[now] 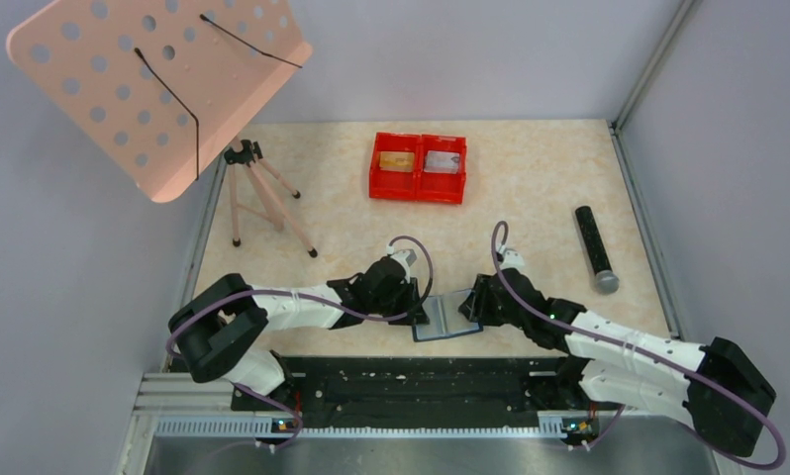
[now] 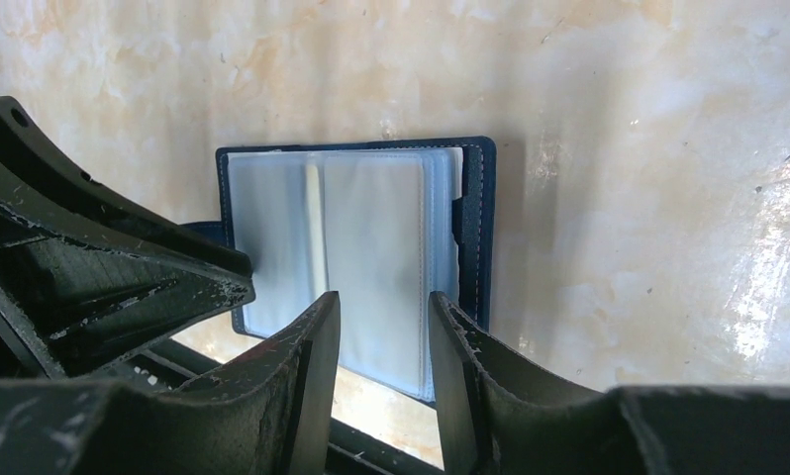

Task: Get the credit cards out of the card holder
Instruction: Open the card holder at the center of the board, then remove the credit card from the card holder.

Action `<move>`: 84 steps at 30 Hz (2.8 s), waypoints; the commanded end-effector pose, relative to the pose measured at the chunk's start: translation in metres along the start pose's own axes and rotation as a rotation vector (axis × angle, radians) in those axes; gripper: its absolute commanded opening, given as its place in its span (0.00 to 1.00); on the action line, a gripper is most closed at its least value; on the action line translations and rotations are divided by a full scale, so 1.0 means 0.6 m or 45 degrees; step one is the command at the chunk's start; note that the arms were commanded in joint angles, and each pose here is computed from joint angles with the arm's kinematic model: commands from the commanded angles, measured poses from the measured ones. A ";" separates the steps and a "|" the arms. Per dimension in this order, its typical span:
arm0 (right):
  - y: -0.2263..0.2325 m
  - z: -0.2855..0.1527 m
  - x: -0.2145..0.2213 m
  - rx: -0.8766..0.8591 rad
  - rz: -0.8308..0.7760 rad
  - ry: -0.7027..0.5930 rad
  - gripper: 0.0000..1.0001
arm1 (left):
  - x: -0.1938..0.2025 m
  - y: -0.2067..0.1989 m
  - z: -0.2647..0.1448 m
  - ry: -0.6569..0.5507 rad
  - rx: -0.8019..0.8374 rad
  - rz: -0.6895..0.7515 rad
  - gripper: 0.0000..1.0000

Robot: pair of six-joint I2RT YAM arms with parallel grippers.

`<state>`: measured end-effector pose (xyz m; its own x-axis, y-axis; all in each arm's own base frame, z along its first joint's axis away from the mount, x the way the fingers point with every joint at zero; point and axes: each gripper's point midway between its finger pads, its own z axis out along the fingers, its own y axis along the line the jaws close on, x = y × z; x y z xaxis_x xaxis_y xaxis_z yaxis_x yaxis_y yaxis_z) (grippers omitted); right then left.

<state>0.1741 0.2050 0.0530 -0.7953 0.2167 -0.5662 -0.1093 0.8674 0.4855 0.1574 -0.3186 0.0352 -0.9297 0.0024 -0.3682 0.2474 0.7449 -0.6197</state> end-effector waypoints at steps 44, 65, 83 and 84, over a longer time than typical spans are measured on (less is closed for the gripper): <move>0.069 0.005 -0.012 -0.247 -0.008 0.007 0.34 | -0.012 -0.014 -0.007 -0.043 0.052 0.021 0.26; 0.097 0.003 -0.021 -0.269 -0.039 0.015 0.50 | -0.017 -0.025 -0.017 -0.048 0.066 0.021 0.26; 0.114 0.007 -0.016 -0.292 -0.064 0.030 0.53 | -0.101 -0.079 -0.107 -0.264 0.062 0.051 0.29; 0.117 0.008 -0.016 -0.298 -0.065 0.030 0.50 | -0.104 -0.083 -0.111 -0.272 0.069 0.052 0.29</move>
<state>0.1666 0.2456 0.0620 -0.8315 0.1420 -0.5371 -0.2272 0.7953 0.5620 0.1742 -0.3094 0.1050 -0.8761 -0.0772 -0.4760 0.2776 0.7265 -0.6286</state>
